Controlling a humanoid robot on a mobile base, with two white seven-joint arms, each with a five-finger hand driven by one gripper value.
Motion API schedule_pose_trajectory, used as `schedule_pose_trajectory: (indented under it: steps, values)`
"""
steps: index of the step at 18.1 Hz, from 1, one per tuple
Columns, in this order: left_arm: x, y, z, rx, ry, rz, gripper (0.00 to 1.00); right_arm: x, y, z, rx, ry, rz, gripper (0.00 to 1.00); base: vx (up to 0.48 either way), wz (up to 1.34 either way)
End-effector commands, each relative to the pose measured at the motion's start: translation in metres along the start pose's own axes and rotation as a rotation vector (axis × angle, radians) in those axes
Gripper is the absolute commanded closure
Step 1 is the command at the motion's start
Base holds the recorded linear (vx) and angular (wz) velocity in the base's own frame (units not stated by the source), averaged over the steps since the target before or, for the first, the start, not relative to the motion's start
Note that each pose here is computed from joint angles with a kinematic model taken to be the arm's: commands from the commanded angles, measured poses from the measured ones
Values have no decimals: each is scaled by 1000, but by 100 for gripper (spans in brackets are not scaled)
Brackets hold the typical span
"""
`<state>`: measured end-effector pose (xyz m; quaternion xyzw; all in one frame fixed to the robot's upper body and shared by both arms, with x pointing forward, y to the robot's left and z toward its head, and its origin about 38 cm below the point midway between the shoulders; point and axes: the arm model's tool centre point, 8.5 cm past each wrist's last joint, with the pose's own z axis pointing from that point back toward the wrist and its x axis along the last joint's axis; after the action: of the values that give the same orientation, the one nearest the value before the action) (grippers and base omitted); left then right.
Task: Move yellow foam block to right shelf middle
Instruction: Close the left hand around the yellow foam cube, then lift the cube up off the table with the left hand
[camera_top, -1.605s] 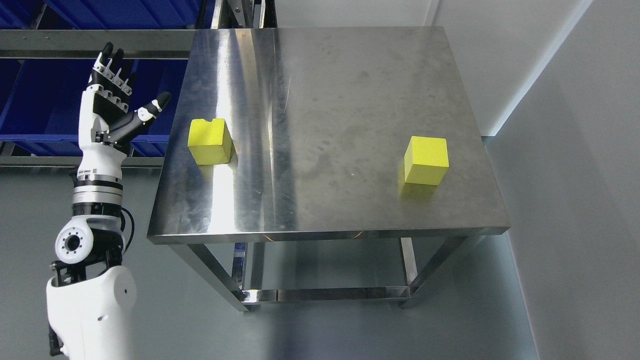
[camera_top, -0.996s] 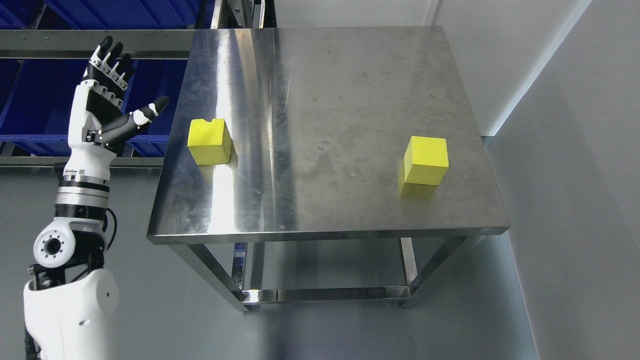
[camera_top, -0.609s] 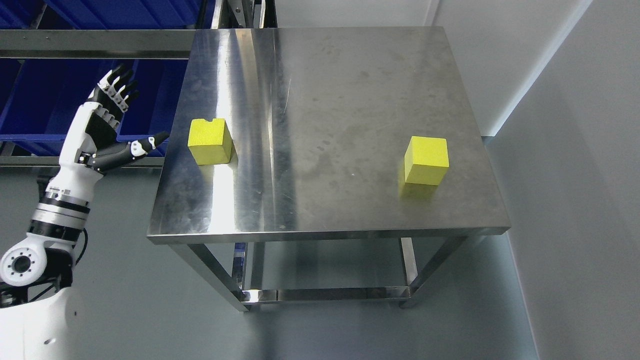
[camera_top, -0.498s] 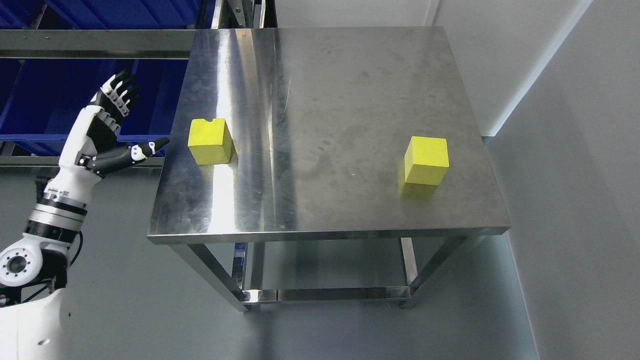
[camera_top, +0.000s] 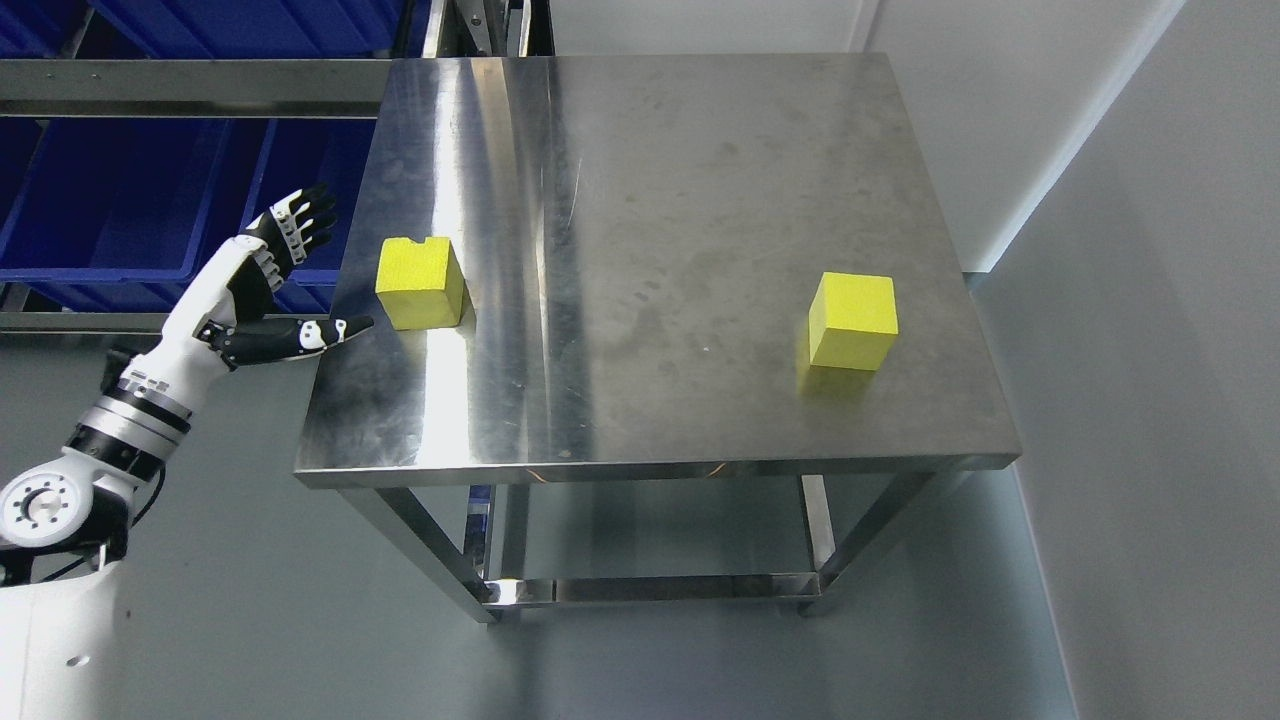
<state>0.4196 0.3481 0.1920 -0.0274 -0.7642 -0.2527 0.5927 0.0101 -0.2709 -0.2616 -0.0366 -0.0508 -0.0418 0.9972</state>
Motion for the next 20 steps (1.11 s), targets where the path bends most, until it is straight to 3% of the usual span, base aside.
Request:
schedule_pose_trajectory:
  steps: [1, 8, 13, 20]
  values:
    - [-38, -23, -20, -115, 129, 6, 2, 8, -11, -1, -17, -20, 2, 0, 0, 0]
    - [-53, -53, -47, -181, 160, 38, 7, 8, -11, -1, -17, -20, 2, 0, 0, 0]
    - [-52, -59, -60, -192, 133, 77, 28, 8, -11, -1, -17, -20, 2, 0, 0, 0]
    - [-41, -49, -67, -83, 23, 144, 66, 8, -11, -1, -17, -20, 2, 0, 5, 16]
